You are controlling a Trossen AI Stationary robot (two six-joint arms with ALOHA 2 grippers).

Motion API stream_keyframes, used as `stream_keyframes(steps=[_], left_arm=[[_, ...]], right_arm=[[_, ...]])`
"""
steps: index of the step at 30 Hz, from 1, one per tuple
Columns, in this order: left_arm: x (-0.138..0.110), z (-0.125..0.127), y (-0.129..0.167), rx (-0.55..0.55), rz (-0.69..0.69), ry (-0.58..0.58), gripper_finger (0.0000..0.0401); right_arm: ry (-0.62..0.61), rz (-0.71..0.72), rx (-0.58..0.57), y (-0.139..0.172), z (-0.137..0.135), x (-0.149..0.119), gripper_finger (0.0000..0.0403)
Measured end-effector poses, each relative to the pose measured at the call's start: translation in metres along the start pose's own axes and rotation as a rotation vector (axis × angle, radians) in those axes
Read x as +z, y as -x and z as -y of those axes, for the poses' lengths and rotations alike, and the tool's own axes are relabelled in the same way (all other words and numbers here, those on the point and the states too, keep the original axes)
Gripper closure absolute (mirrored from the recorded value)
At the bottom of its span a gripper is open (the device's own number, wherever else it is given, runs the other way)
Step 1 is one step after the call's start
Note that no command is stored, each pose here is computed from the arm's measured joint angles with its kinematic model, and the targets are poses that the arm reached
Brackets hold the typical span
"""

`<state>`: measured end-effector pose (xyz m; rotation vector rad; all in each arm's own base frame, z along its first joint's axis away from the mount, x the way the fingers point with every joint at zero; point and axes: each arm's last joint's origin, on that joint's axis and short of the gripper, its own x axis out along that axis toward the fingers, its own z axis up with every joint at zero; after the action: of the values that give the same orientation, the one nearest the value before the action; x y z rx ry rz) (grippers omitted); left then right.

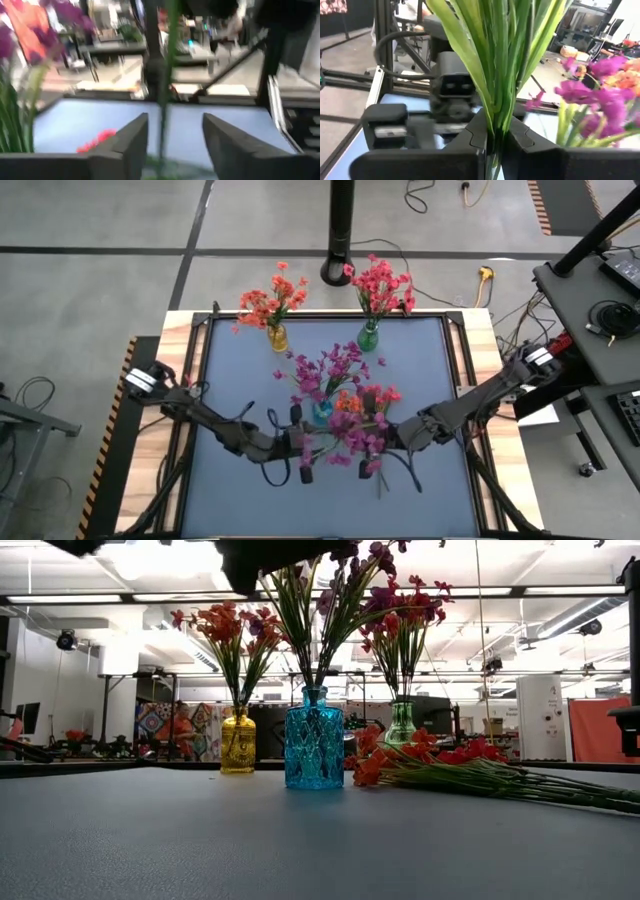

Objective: Sort flowers into vase by color
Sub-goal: Put the violet flower into the blue vase

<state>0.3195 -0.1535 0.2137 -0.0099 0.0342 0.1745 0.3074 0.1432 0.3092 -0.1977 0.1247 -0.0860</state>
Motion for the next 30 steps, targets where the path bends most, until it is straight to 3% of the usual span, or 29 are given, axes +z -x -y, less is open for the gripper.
stream_keyframes(steps=[5, 8, 16, 21, 24, 28, 30], left_arm=[[-0.007, 0.006, 0.018, -0.024, -0.178, -0.016, 0.0157], [-0.011, 0.008, 0.029, 0.035, -0.241, -0.011, 0.0134], [-0.04, -0.007, 0.044, 0.244, -0.279, -0.064, 0.0104], [-0.054, -0.034, 0.044, 0.287, -0.254, -0.064, 0.0101], [-0.059, -0.062, 0.048, 0.262, -0.209, -0.013, 0.0101], [-0.072, -0.092, 0.059, 0.105, -0.089, 0.096, 0.0101], [-0.079, -0.098, 0.063, 0.079, -0.054, 0.108, 0.0101]], right_arm=[[-0.01, -0.037, 0.003, 0.021, 0.015, 0.009, 0.0384], [-0.032, -0.023, 0.0, 0.033, 0.022, 0.006, 0.0385], [-0.051, 0.107, -0.072, 0.038, 0.031, -0.035, 0.0385], [-0.034, 0.127, -0.136, 0.035, 0.047, -0.038, 0.0385], [-0.028, 0.125, -0.173, 0.031, 0.057, -0.037, 0.0385], [-0.023, 0.129, -0.182, 0.028, 0.064, -0.035, 0.0385], [-0.015, 0.127, -0.155, 0.028, 0.063, -0.036, 0.0385]])
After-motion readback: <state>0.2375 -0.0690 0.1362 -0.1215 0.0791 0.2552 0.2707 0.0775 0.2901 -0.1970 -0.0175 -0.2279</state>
